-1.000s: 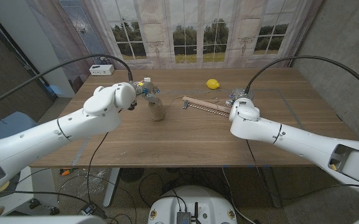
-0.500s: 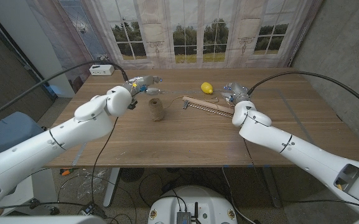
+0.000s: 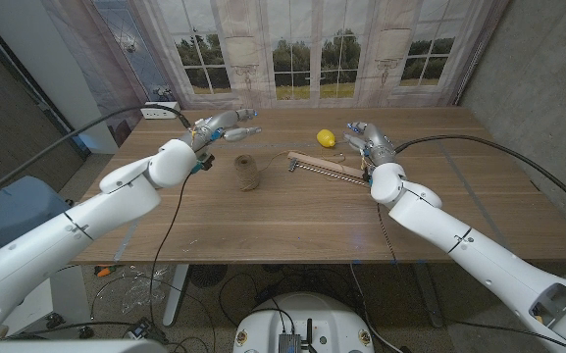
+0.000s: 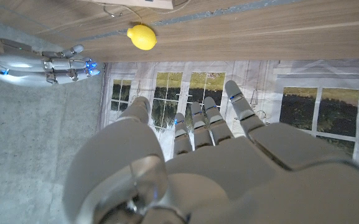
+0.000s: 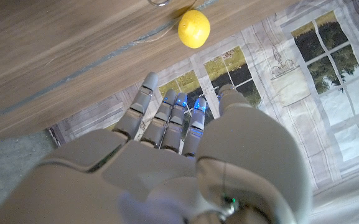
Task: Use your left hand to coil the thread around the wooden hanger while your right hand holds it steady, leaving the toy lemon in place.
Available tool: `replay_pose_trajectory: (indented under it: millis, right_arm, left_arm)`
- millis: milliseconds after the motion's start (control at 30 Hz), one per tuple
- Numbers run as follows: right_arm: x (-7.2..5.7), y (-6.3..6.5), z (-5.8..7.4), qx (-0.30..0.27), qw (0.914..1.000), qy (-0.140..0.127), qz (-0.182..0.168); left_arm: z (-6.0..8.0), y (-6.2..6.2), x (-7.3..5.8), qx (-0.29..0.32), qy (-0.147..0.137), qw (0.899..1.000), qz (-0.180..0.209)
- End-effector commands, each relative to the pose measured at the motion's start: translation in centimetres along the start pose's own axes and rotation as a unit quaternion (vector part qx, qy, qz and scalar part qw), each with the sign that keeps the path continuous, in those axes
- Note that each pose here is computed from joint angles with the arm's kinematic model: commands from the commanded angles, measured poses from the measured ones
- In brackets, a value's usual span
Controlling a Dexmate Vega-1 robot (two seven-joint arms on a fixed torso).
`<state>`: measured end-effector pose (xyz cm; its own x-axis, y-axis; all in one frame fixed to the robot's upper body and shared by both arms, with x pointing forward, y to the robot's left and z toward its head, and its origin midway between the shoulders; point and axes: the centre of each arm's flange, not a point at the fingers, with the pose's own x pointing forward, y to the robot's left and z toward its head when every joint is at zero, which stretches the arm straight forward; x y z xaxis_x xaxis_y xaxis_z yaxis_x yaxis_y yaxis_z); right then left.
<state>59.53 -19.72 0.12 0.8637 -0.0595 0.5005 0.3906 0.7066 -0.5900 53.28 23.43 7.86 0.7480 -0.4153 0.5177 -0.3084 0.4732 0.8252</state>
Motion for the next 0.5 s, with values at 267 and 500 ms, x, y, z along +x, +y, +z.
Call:
replay_pose_trajectory:
  millis: [267,500]
  right_arm:
    - [-2.4,-0.4,-1.4,0.262,0.957,-0.102,-0.073]
    - [-2.8,-0.4,-2.4,0.288,0.9418,-0.111,-0.134]
  left_arm:
    - [-5.0,1.8,-1.4,-0.149,-0.074,0.986,0.029]
    - [-5.6,1.7,-1.5,-0.189,-0.066,0.979,0.037]
